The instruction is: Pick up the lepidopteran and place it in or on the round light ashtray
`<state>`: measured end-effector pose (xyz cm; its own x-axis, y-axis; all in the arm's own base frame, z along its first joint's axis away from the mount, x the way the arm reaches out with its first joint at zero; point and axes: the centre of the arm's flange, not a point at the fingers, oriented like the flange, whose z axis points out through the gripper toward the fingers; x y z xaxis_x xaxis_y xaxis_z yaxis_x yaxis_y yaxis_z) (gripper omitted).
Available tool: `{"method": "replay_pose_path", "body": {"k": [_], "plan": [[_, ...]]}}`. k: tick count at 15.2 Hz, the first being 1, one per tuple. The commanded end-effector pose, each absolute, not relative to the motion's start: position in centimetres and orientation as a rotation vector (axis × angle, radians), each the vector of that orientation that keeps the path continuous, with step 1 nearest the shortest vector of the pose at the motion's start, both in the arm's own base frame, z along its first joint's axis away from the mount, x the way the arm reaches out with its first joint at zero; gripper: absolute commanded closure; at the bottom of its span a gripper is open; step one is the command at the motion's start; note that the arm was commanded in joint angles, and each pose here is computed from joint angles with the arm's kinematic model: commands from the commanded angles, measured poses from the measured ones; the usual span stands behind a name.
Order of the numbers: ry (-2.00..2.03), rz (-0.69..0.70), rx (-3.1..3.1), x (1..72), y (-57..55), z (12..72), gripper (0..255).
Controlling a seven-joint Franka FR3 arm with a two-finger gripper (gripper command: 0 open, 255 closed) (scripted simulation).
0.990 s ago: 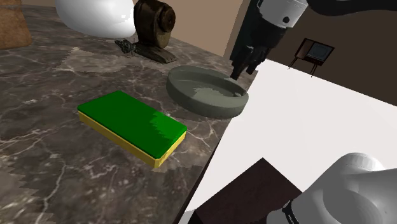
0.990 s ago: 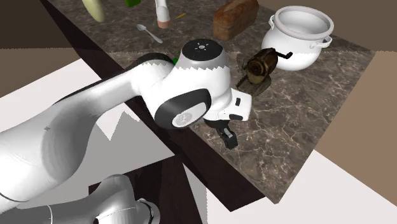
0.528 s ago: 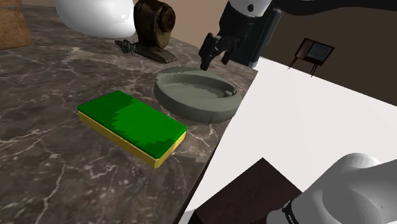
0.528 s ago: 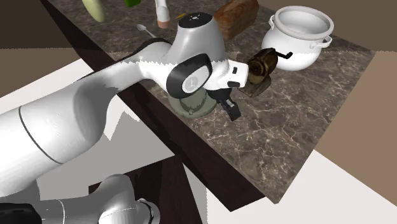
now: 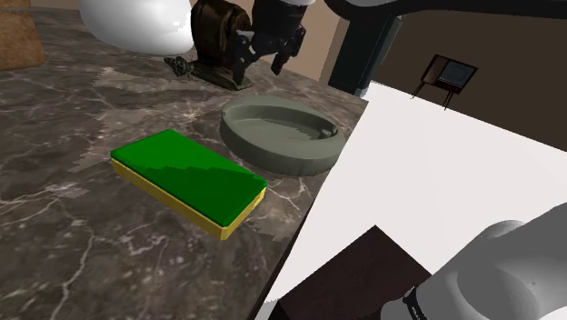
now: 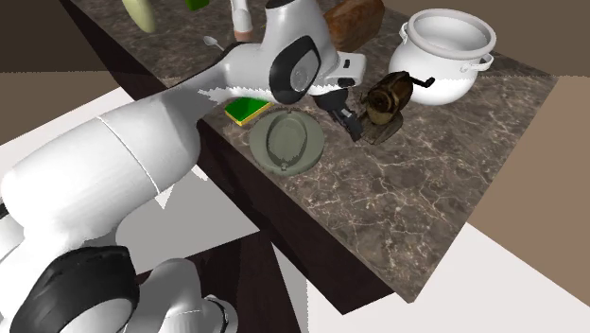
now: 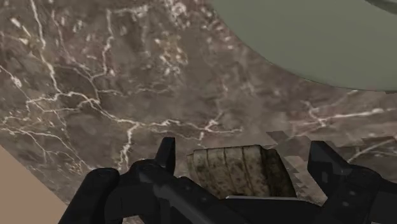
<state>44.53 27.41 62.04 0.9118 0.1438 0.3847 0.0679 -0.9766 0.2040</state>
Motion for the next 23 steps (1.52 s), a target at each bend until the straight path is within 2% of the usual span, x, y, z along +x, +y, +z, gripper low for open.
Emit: {"method": "replay_pose_path", "body": {"k": [1,11,23], "plan": [[0.152,0.647,2.866,45.7,29.8,62.3,0],[0.123,0.839,2.748,51.6,40.8,63.2,0],[0.123,0.839,2.748,53.8,39.9,60.0,0]]}}
